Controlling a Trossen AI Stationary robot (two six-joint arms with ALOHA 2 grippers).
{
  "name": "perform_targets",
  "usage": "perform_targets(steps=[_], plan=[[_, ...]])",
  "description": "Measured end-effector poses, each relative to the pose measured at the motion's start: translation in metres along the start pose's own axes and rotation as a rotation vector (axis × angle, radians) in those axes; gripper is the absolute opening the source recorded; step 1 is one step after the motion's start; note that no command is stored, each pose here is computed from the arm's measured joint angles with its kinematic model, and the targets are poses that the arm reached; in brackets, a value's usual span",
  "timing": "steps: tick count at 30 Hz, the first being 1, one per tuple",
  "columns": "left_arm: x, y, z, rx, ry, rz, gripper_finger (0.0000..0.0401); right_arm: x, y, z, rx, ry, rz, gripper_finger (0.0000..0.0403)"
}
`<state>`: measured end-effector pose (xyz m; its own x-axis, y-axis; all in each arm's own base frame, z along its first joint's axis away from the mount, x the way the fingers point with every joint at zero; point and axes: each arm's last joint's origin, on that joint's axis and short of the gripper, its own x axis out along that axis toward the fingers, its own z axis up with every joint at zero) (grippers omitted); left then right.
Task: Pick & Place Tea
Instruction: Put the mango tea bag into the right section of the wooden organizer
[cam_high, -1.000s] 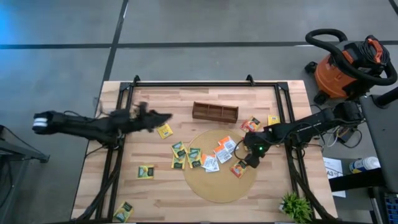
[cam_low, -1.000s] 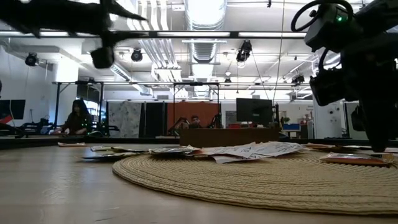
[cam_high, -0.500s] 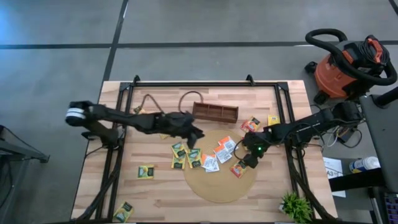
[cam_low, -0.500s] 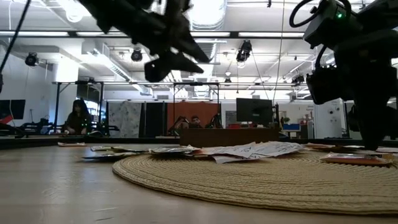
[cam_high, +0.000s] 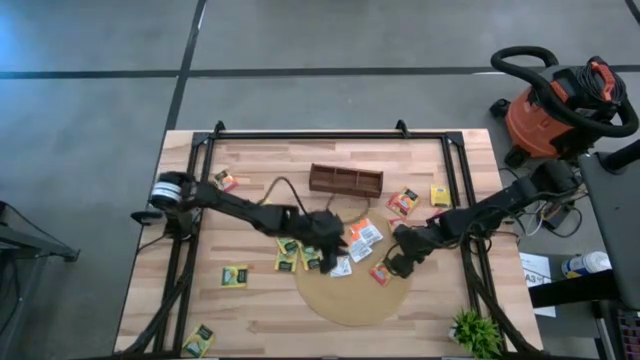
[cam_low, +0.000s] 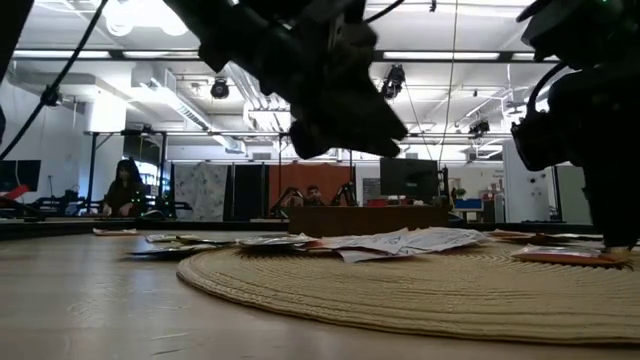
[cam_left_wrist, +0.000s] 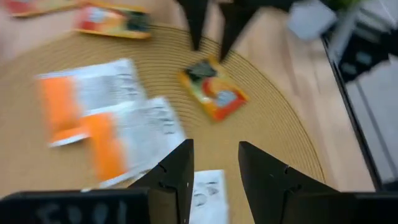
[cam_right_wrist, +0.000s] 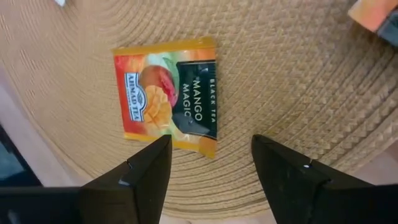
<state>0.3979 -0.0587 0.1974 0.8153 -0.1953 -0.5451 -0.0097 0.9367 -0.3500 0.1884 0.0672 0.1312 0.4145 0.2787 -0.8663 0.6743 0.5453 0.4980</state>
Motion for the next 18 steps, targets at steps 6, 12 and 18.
perform_targets(steps=[6,12,18], plan=[[0.04,-0.014,-0.004,0.091,0.037,-0.029,0.0121,0.007,0.007,0.002,0.023,-0.02,0.053,0.0224],[0.063,-0.026,0.002,0.076,0.066,-0.067,0.0121,0.011,0.013,0.004,0.029,-0.014,0.049,0.0224],[0.065,-0.03,0.006,0.095,0.146,-0.044,0.0121,0.007,0.019,0.005,0.025,-0.021,0.066,0.0224]])
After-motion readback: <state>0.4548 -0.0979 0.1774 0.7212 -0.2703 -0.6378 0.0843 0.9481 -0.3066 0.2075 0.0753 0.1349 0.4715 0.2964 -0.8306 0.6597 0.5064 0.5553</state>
